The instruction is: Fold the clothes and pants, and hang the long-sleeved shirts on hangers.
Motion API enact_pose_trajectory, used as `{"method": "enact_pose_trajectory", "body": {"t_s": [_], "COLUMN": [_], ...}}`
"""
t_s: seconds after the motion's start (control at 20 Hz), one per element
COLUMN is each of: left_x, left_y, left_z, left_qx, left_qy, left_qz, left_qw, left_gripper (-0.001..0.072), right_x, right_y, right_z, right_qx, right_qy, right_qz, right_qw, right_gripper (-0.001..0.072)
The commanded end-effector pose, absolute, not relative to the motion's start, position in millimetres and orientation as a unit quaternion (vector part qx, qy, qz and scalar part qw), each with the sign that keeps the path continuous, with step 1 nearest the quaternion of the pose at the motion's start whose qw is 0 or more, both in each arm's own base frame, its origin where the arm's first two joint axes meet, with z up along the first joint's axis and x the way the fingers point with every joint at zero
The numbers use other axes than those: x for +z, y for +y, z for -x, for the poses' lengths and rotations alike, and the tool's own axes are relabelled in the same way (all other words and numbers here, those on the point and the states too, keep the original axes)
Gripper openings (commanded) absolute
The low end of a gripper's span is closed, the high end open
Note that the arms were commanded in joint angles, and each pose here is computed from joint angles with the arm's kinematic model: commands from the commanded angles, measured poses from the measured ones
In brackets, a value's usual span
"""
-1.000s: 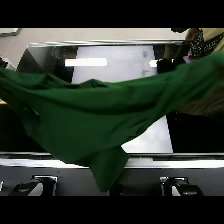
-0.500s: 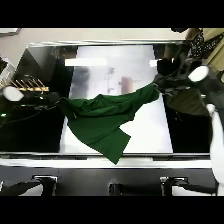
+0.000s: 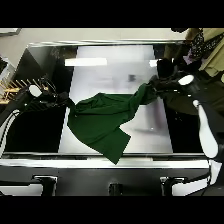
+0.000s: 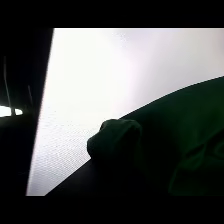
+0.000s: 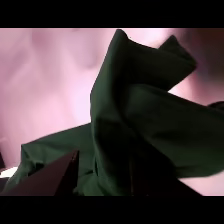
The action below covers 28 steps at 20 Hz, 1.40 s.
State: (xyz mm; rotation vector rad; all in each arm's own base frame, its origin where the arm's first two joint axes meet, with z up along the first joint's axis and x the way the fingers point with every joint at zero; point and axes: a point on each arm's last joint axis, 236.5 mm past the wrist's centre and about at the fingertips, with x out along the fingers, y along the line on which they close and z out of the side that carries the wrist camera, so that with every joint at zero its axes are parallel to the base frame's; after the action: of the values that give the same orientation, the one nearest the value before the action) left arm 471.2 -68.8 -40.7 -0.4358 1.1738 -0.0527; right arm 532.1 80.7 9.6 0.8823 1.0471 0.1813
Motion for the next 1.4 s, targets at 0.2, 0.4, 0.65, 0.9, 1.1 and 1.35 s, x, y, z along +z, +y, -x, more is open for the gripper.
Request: {"method": "enact_pose_trajectory", "body": {"t_s": [0.2,0.4,0.65,0.9,1.1,1.35], "left_x": [-33.0,-37.1,-38.7,-39.1,-39.2,-39.2], "left_y": [-63.3,-66.7,-68.6,-69.1,-69.2,-69.2], "left_z": [-451.4,-431.6,-418.7,-414.5,-413.9,-413.8], "left_qx": [-0.030,-0.035,-0.038,-0.039,-0.040,-0.040], "left_qy": [0.600,0.634,0.655,0.661,0.662,0.663], "left_qz": [0.202,0.197,0.195,0.194,0.193,0.193], "left_qw": [0.773,0.747,0.729,0.723,0.723,0.723], "left_gripper": [0.0018,0.0018,0.0018,0.0018,0.0018,0.0018], "right_x": [37.6,-17.9,-59.7,-85.8,-95.1,-92.9], "right_y": [10.5,74.7,158.6,203.1,213.6,215.8], "right_z": [-392.2,-303.9,-250.1,-239.0,-233.8,-239.5], "right_qx": [0.146,0.156,0.158,0.129,0.115,0.111], "right_qy": [0.567,0.624,0.629,0.644,0.654,0.646], "right_qz": [-0.377,-0.409,-0.443,-0.387,-0.387,-0.403], "right_qw": [0.717,0.647,0.619,0.647,0.640,0.639], "right_gripper": [0.0376,0.0375,0.0374,0.0375,0.0375,0.0375]}}
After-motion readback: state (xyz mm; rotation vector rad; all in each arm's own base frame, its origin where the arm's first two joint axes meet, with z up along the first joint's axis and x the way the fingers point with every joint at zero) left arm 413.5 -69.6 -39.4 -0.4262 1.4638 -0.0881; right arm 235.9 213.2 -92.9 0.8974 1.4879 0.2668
